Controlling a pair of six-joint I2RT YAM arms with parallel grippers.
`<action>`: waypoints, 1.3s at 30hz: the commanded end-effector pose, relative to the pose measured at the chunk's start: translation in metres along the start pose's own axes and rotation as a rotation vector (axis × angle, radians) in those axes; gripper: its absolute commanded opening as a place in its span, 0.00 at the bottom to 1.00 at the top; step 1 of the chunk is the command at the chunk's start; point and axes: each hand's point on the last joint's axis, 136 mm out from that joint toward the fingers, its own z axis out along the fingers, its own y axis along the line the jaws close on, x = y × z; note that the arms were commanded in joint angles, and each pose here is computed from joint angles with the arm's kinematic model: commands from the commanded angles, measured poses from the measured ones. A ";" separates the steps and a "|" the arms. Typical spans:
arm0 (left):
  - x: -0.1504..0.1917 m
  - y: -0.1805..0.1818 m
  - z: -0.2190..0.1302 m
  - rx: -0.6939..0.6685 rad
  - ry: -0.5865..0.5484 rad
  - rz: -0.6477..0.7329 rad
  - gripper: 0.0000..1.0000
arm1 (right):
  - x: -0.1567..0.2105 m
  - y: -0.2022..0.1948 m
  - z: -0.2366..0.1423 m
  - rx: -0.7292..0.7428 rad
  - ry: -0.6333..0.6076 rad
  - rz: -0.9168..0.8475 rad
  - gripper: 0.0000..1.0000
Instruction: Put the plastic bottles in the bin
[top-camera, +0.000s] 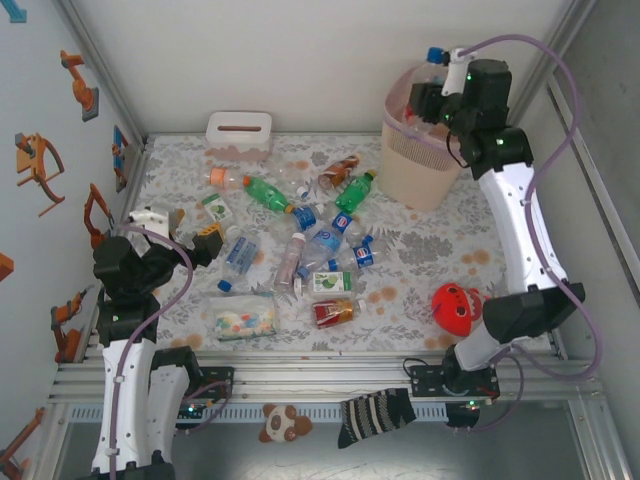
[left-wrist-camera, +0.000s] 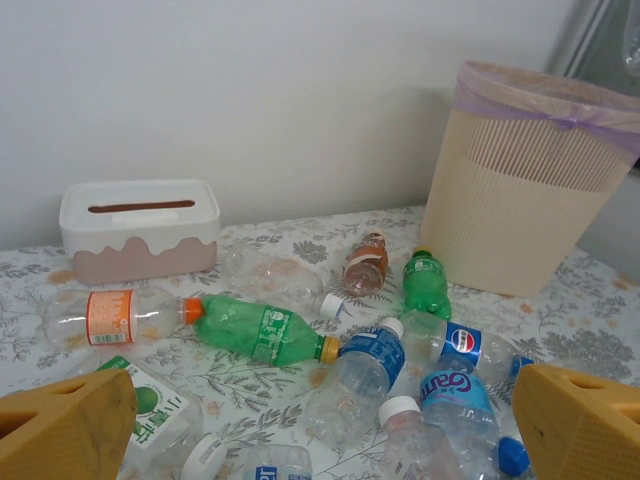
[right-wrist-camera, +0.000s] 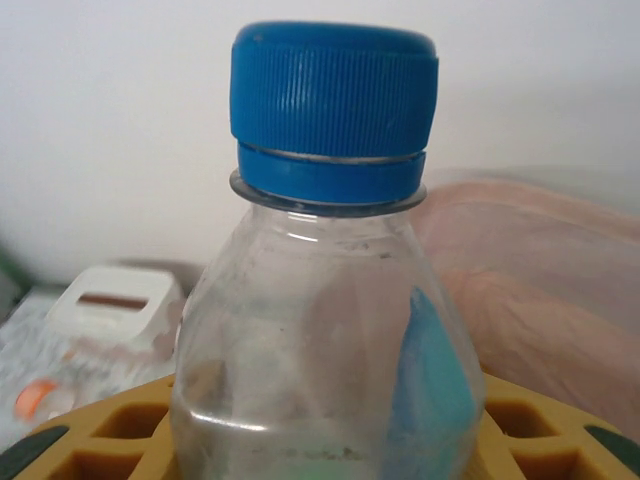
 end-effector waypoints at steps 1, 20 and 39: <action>-0.016 -0.003 -0.004 0.004 -0.040 0.017 0.96 | -0.017 -0.041 0.010 0.113 -0.048 0.198 0.37; -0.013 0.003 -0.005 -0.031 -0.026 0.027 0.96 | 0.068 -0.132 0.106 0.308 0.244 0.342 0.34; -0.013 0.003 -0.006 -0.036 -0.026 0.031 0.96 | 0.179 -0.151 0.168 0.313 0.509 0.397 0.32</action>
